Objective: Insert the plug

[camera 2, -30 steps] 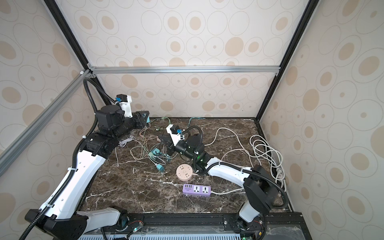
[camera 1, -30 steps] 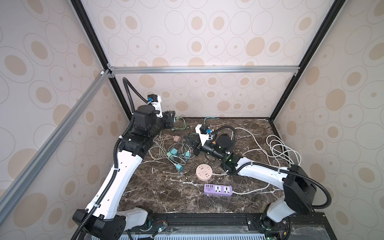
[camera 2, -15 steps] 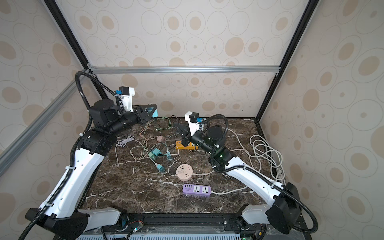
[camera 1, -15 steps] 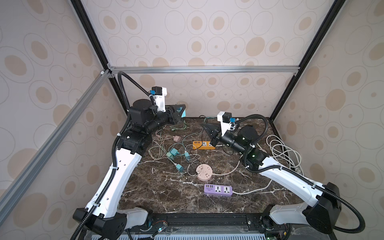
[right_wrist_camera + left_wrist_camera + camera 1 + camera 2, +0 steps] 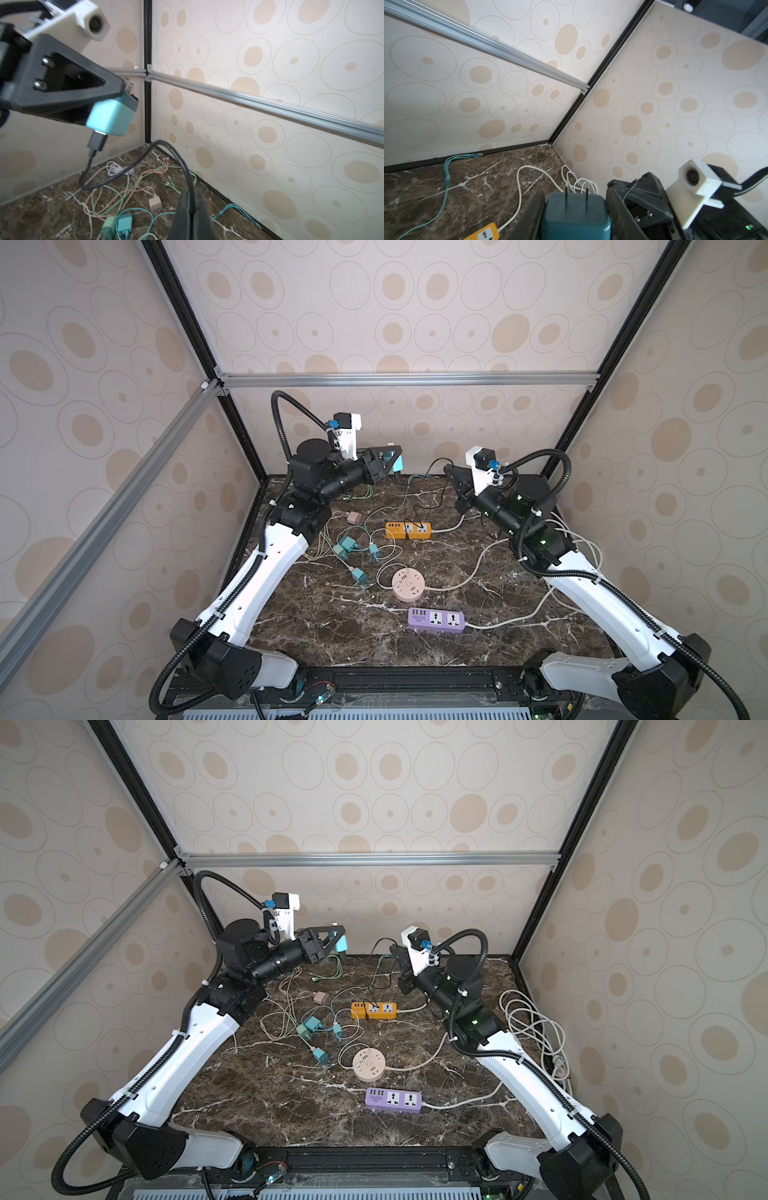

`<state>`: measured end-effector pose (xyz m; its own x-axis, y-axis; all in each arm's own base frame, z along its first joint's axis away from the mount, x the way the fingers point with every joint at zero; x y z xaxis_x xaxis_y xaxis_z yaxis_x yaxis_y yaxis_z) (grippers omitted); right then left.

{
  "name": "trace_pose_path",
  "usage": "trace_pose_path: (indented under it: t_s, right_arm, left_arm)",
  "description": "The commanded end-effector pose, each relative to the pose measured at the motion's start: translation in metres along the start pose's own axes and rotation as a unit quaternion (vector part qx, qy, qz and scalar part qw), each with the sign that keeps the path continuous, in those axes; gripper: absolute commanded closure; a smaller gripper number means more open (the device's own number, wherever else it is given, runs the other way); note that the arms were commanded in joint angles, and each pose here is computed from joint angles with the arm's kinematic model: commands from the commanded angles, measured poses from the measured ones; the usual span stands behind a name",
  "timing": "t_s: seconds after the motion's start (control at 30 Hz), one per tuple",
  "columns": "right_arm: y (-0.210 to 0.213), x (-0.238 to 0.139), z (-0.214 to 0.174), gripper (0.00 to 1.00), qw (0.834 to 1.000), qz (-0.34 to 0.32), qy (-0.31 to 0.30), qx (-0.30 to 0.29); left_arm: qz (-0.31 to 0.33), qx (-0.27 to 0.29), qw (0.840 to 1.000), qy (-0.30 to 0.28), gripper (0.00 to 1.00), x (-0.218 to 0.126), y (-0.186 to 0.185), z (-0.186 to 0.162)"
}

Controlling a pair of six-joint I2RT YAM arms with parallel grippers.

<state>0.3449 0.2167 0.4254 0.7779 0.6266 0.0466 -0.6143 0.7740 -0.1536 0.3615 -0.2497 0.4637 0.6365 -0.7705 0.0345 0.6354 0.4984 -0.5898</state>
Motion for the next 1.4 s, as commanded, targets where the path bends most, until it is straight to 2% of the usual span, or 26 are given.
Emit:
trace_pose_path:
  t_s: [0.0,0.17,0.27,0.33,0.47,0.57,0.63,0.7,0.83,0.93,1.0,1.07,1.17,1.27,1.37]
  right_arm:
    - [-0.015,-0.008,-0.027,1.0,0.997,0.017,0.062,-0.047]
    - [-0.067,-0.023,-0.062,1.0,0.992,-0.049,0.116,-0.022]
    - [-0.082,-0.035,-0.094,1.0,0.986,-0.054,0.156,0.028]
    - [-0.08,-0.041,-0.121,1.0,0.978,-0.046,0.192,0.064]
    - [-0.073,-0.05,-0.175,0.94,0.957,-0.052,0.263,0.114]
    - [-0.071,-0.059,-0.199,0.81,0.942,-0.072,0.296,0.139]
    - [-0.074,-0.067,-0.208,0.69,0.933,-0.098,0.31,0.153]
    - [-0.076,-0.077,-0.214,0.41,0.922,-0.124,0.326,0.17]
    - [-0.068,-0.096,-0.213,0.19,0.905,-0.134,0.354,0.195]
    - [-0.059,-0.106,-0.202,0.17,0.907,-0.134,0.329,0.227]
    - [-0.045,-0.103,-0.192,0.17,0.915,-0.108,0.276,0.273]
    - [-0.025,-0.096,-0.182,0.19,0.917,-0.053,0.215,0.33]
    - [-0.001,-0.085,-0.166,0.24,0.917,0.034,0.136,0.372]
    - [0.019,-0.076,-0.159,0.27,0.919,0.087,0.105,0.37]
    - [0.054,-0.067,-0.163,0.28,0.925,0.136,0.136,0.327]
  left_arm:
    - [-0.022,-0.07,0.997,-0.036,1.0,0.028,0.002,-0.008]
    - [-0.036,-0.143,0.989,-0.011,1.0,0.075,0.011,-0.051]
    - [-0.015,-0.209,0.978,0.015,1.0,0.101,0.033,-0.09]
    - [0.0,-0.25,0.967,0.043,1.0,0.117,0.051,-0.118]
    - [0.018,-0.358,0.931,0.068,1.0,0.132,0.091,-0.172]
    - [0.022,-0.41,0.908,0.079,1.0,0.14,0.111,-0.2]
    - [0.02,-0.422,0.903,0.081,1.0,0.145,0.116,-0.211]
    - [0.023,-0.437,0.896,0.076,1.0,0.147,0.122,-0.22]
    - [0.039,-0.458,0.885,0.07,1.0,0.147,0.134,-0.231]
    - [0.049,-0.463,0.882,0.075,1.0,0.149,0.139,-0.236]
    - [0.052,-0.469,0.878,0.077,1.0,0.15,0.141,-0.239]
    - [0.054,-0.475,0.875,0.077,1.0,0.15,0.142,-0.241]
    - [0.063,-0.478,0.873,0.079,1.0,0.148,0.143,-0.243]
    - [0.066,-0.48,0.872,0.077,1.0,0.146,0.143,-0.242]
    - [0.067,-0.483,0.87,0.075,1.0,0.145,0.142,-0.241]
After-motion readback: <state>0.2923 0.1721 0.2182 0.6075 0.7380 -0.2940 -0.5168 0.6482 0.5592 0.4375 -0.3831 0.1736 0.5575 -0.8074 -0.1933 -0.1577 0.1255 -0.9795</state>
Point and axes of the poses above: each gripper's point midway between its finger pads, its own x axis out along the fingers, its own y axis along the line the jaws close on, z = x × y, the point moved 1 cm from there along -x, back along the fingers, and after that the axes turned 1 degree about x, right-handed, at the moved point
